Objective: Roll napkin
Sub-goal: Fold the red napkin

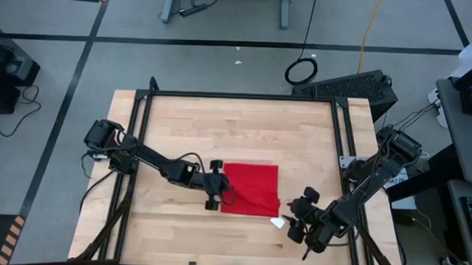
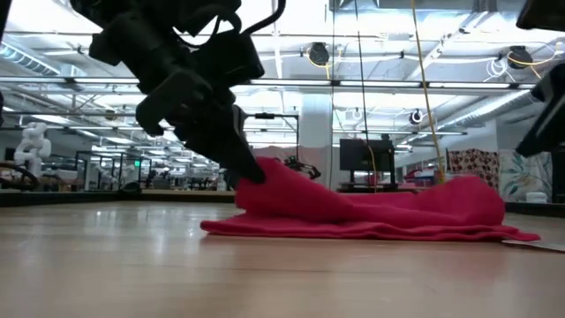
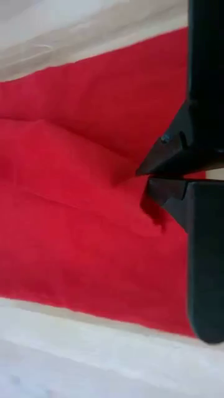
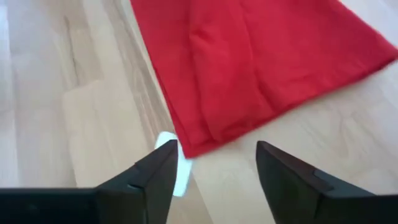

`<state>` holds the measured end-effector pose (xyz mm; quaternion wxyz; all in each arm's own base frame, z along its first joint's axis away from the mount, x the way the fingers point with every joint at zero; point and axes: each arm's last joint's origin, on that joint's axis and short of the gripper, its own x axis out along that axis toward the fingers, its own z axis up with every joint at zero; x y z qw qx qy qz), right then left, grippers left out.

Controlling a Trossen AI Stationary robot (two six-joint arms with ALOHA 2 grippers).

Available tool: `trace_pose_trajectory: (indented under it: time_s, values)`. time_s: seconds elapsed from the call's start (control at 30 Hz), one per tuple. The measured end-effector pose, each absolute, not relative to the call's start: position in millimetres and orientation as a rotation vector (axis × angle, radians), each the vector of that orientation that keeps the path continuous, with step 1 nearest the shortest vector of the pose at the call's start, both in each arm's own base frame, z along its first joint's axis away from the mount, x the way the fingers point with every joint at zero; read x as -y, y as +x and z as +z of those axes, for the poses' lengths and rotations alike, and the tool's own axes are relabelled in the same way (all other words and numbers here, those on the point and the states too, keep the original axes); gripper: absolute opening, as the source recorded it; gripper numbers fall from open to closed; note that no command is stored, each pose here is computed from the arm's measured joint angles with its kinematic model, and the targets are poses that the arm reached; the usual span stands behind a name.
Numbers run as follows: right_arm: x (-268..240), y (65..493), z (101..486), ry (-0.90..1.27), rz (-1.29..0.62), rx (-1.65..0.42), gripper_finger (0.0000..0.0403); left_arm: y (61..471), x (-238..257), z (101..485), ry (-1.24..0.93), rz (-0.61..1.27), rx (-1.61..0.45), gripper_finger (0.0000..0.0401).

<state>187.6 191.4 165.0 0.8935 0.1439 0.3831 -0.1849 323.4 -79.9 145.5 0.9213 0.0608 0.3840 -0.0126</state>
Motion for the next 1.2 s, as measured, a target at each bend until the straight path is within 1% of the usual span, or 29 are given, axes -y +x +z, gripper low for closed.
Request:
trace_pose_trajectory:
  time_s: [0.07,0.13,0.23,0.4,0.53,0.63,0.8,0.93,1.03,1.2]
  values:
    - [-189,184,160,0.314,-0.414,-0.779,0.0223,322,80,144,0.117,-0.031,-0.796,0.0018]
    - [-184,183,155,0.324,-0.449,-0.743,0.0233,322,82,144,0.115,-0.042,-0.798,0.0037]
    - [-176,181,144,0.343,-0.474,-0.704,0.0241,321,83,144,0.115,-0.051,-0.800,0.0082]
    - [-166,174,122,0.388,-0.460,-0.648,0.0242,317,82,140,0.077,-0.023,-0.860,0.0162]
    - [-162,172,112,0.443,-0.412,-0.575,0.0242,314,84,138,0.043,-0.009,-0.886,0.0203]
    - [-160,171,109,0.464,-0.381,-0.531,0.0242,310,88,136,0.051,-0.017,-0.917,0.0214]
    - [-157,175,109,0.480,-0.383,-0.514,0.0242,302,100,137,0.061,-0.040,-0.958,0.0216]
    - [-154,179,109,0.494,-0.390,-0.508,0.0234,299,105,143,0.058,-0.031,-0.937,0.0216]
    - [-152,183,109,0.505,-0.378,-0.530,0.0210,297,106,150,0.068,-0.011,-0.908,0.0216]
    - [-148,187,110,0.515,-0.372,-0.551,0.0149,296,104,159,0.084,0.031,-0.863,0.0216]
